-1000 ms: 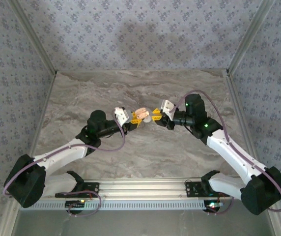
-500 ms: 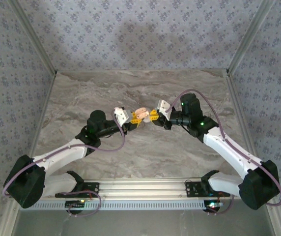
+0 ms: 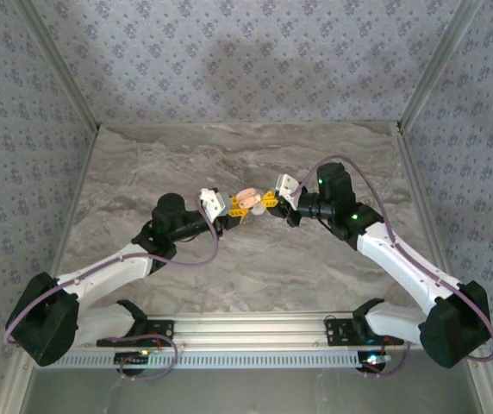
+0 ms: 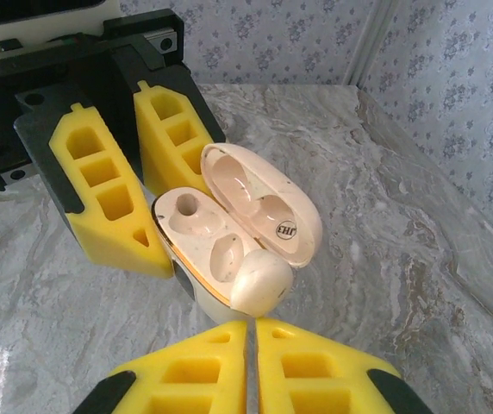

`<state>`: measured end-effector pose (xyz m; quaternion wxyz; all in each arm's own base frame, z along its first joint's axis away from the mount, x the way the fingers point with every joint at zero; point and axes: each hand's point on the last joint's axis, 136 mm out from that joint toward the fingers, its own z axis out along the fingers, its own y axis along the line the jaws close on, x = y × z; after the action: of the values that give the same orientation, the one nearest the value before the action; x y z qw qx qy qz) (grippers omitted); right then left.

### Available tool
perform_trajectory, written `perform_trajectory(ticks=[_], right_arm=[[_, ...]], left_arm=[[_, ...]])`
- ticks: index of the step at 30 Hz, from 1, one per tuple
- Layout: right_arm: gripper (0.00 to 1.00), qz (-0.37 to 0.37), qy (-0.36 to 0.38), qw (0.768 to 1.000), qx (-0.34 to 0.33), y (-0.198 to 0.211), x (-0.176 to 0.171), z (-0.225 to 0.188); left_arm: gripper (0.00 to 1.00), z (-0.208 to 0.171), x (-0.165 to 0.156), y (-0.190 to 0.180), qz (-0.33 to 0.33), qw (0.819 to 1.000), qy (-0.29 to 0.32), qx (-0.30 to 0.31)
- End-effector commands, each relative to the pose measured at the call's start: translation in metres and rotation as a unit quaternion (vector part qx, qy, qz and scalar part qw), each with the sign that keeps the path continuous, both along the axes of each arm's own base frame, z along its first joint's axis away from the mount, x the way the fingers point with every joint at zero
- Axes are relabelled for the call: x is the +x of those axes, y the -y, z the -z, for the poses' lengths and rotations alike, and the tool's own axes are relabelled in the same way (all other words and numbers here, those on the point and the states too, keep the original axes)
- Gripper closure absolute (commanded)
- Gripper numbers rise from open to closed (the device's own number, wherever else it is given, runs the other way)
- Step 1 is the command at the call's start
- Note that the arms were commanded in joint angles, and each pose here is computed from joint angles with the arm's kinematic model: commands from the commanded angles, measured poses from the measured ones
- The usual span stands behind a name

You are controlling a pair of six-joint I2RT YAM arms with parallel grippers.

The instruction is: Insert wireless bluetooth earbuds into charging case

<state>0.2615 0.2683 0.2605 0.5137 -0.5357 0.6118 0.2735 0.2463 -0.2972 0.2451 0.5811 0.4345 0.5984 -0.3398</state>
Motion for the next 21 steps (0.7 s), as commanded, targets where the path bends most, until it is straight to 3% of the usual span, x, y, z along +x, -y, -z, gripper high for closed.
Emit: perform_trajectory(ticks=[1, 21], right_arm=[[0.89, -0.027, 0.026, 0.999, 0.018, -0.0102, -0.0085, -0.0238], [0.91, -0.032, 0.03, 0.999, 0.002, -0.0163, -0.0156, -0.025]], left_arm=[[0.89, -0.014, -0.0048, 0.0023, 0.009, 1.0, 0.019, -0.009], [0.89, -0.0128, -0.0036, 0.0018, 0.006, 1.0, 0.019, -0.005]])
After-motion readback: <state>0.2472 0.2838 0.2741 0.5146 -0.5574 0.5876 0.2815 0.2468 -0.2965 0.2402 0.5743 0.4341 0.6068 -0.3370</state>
